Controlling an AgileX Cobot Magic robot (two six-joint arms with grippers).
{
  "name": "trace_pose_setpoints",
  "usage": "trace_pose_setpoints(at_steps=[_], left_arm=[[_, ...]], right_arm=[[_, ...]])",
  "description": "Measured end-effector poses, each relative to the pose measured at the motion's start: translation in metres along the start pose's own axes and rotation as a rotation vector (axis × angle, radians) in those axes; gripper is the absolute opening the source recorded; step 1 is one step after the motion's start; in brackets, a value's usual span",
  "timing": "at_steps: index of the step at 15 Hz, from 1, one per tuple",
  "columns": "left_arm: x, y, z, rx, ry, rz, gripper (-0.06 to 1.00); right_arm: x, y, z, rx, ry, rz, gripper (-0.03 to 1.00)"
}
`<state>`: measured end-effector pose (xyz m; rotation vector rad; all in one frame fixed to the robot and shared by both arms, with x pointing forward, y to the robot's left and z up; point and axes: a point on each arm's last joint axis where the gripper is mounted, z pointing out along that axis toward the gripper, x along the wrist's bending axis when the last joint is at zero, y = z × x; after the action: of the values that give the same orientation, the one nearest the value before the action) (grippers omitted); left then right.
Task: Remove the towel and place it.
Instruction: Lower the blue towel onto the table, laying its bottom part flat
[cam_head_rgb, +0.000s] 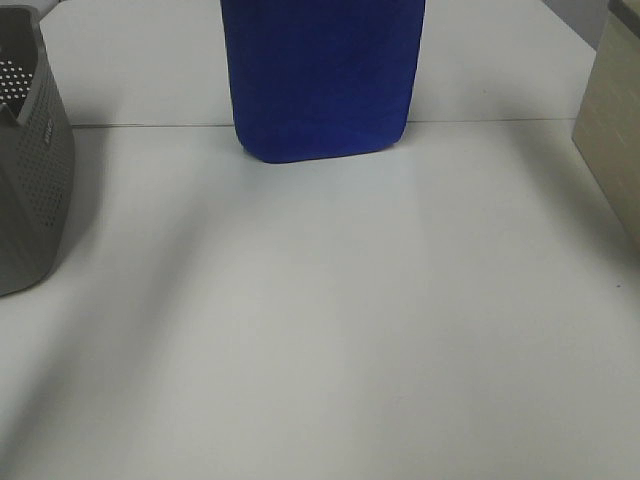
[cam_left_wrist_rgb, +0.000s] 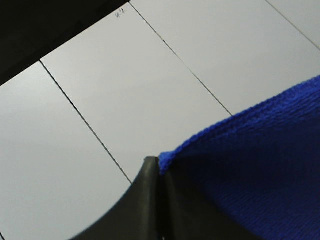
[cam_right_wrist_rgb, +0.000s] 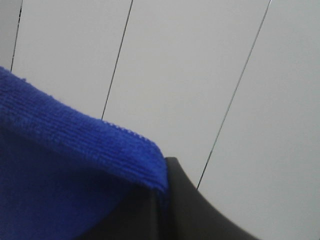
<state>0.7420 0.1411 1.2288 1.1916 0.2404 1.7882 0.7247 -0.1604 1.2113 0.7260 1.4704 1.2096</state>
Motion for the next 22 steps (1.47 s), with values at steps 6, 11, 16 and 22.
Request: trace_pose_setpoints(at_steps=[6,11,16,22], left_arm=[[0.0,0.0,0.0,0.004,-0.011,0.059,0.0],[0.0,-0.004,0.0,0.066,-0.037,0.065,0.0],[0.017,0.013,-0.007,0.285,-0.121,0.038,0.0],[0.042,0.064,-0.07,0.859,-0.556,-0.236,0.0]], right_arm=[[-0.002,0.0,-0.001,0.01,-0.017,-0.112,0.01],[-0.002,-0.002,-0.003,0.063,0.001,-0.167,0.01],[0.0,0.008,-0.024,0.234,0.098,-0.149,0.01],[0.0,0.046,-0.096,0.516,0.325,-0.07,0.01]])
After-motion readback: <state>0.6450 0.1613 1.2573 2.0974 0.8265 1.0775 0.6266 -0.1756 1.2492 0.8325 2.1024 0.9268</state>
